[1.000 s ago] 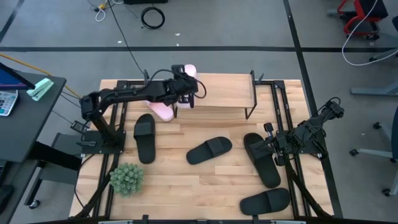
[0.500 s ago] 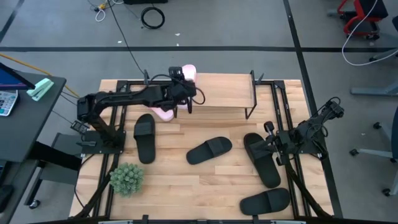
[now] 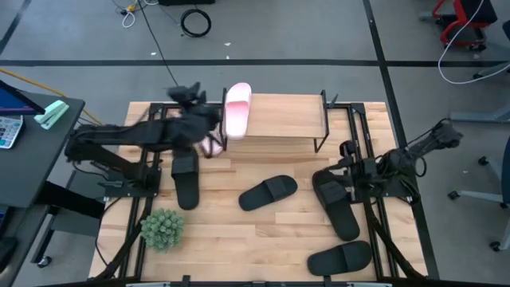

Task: Pick and place slides into the shelf
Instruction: Put the pink slides on the shelf

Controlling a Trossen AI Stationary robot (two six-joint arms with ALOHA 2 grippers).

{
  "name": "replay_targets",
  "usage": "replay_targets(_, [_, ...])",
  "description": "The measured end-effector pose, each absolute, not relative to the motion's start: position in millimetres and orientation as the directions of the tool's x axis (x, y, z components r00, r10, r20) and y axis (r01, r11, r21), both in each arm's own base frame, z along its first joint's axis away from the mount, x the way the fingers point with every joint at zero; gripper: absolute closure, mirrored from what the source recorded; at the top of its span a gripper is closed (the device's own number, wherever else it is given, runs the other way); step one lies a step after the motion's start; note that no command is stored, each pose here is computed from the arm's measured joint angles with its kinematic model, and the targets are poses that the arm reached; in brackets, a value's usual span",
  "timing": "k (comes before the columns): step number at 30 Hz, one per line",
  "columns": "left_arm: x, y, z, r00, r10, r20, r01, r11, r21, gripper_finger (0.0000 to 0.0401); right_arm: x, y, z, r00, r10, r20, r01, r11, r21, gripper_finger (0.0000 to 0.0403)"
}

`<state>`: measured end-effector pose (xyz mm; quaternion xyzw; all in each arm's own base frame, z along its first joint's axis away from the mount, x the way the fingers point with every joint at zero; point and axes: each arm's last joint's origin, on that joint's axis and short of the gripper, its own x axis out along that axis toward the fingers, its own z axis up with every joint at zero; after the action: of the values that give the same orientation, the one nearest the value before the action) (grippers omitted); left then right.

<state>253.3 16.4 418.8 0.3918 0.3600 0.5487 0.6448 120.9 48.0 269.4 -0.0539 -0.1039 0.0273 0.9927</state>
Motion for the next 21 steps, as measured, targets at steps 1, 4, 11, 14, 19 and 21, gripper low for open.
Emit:
replay_targets(1, [245,14,425,0.149,0.988,-0.032,-0.474,0.1,0.875,0.022,130,50,283,0.979,0.053,0.197,-0.021,0.987,-0.161,0.0298])
replay_targets(4, [224,10,439,0.177,0.984,-0.026,-0.624,0.133,0.77,0.022,164,58,323,0.988,0.058,0.142,-0.003,0.934,-0.357,0.028])
replay_targets(11, [189,4,458,0.227,0.974,-0.017,-0.787,0.193,0.586,0.0225,275,49,389,0.975,-0.105,-0.198,-0.052,0.753,-0.655,0.025])
replay_targets(14, [181,3,461,0.236,0.972,-0.015,-0.796,0.202,0.57,0.023,328,29,399,0.949,-0.145,-0.281,-0.079,0.753,-0.653,0.0244])
replay_targets(19, [174,4,464,0.239,0.971,-0.013,-0.805,0.205,0.557,0.0237,406,-12,385,0.922,-0.051,-0.383,-0.218,0.748,-0.627,0.0243])
replay_targets(21, [173,4,464,0.239,0.971,-0.014,-0.801,0.205,0.563,0.024,430,-30,377,0.913,-0.044,-0.406,-0.249,0.727,-0.64,0.0243])
